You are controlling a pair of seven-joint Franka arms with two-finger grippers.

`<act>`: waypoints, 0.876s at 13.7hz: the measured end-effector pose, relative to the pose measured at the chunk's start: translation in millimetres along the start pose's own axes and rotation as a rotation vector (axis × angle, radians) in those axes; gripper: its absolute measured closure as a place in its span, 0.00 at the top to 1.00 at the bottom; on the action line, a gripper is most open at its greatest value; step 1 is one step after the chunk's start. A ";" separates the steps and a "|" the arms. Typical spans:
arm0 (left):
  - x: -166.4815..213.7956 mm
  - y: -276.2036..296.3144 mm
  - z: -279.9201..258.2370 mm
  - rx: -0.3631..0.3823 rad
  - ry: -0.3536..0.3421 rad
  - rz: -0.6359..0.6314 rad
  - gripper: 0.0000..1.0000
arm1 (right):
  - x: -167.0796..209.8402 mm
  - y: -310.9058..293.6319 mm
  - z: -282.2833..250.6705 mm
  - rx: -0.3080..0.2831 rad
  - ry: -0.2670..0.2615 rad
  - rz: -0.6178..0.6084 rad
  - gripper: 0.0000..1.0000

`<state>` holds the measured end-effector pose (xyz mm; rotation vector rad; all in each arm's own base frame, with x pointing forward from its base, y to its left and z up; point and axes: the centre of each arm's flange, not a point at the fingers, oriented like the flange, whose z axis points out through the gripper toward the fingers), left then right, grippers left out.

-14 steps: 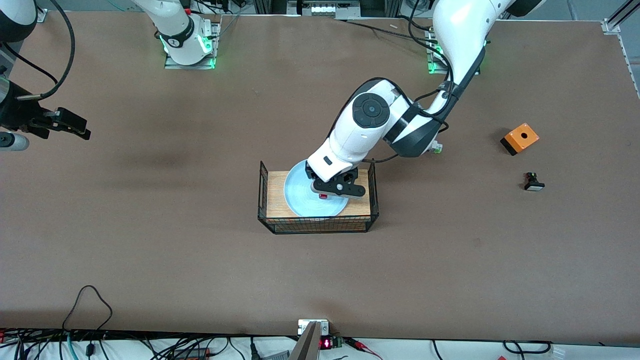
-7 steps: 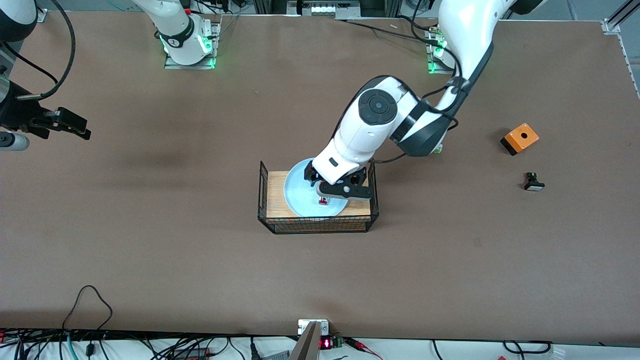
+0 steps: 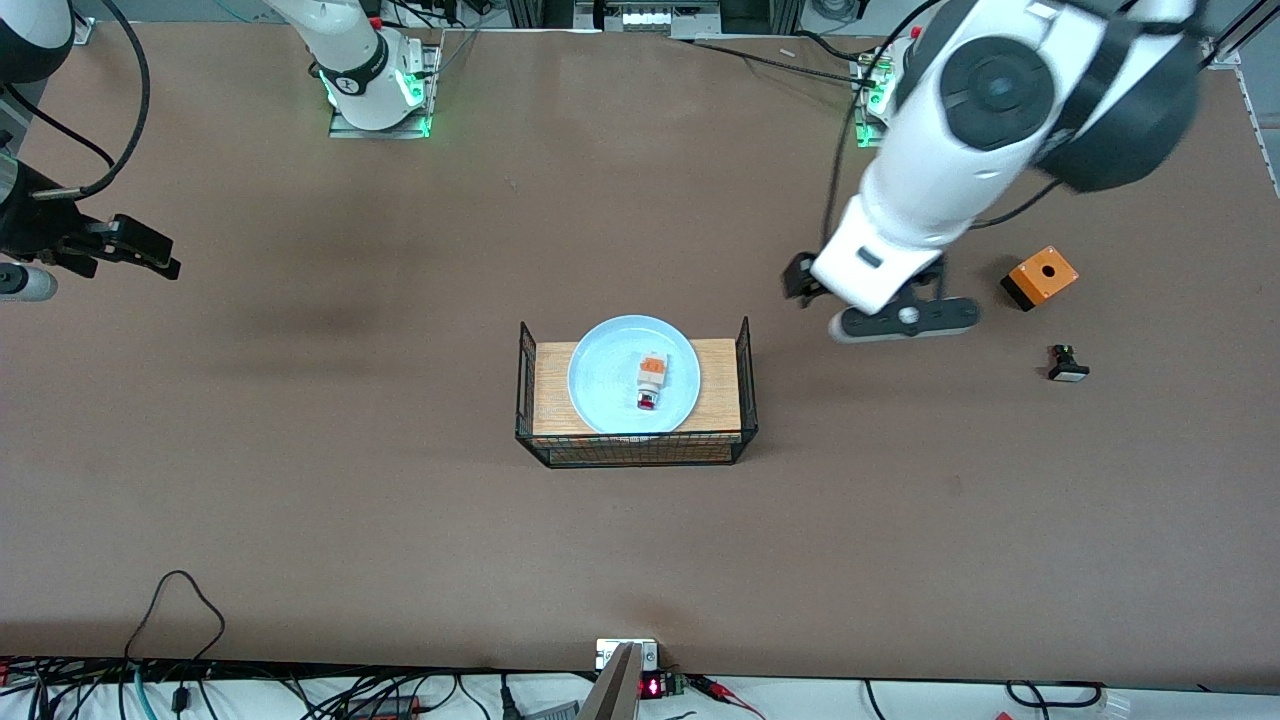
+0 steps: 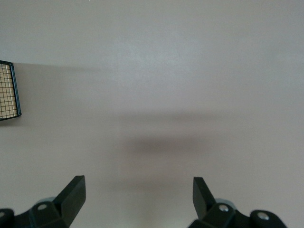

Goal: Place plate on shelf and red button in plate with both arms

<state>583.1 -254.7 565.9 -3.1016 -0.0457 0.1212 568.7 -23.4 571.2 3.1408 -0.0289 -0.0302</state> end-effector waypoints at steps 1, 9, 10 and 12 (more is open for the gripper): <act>1.9 -29.7 -11.5 0.011 -0.001 0.071 1.00 | 0.0 0.0 -0.1 0.000 0.000 0.000 1.00; -14.0 -212.9 -2.6 0.021 0.060 0.140 1.00 | 0.0 0.2 -0.2 0.000 0.000 0.000 1.00; -18.2 -220.9 -1.5 0.020 0.057 0.127 1.00 | 0.0 0.3 -0.1 -0.001 0.000 0.000 1.00; -22.4 -230.9 -2.0 0.019 0.051 0.110 1.00 | 0.0 0.3 -0.2 -0.001 0.000 0.000 1.00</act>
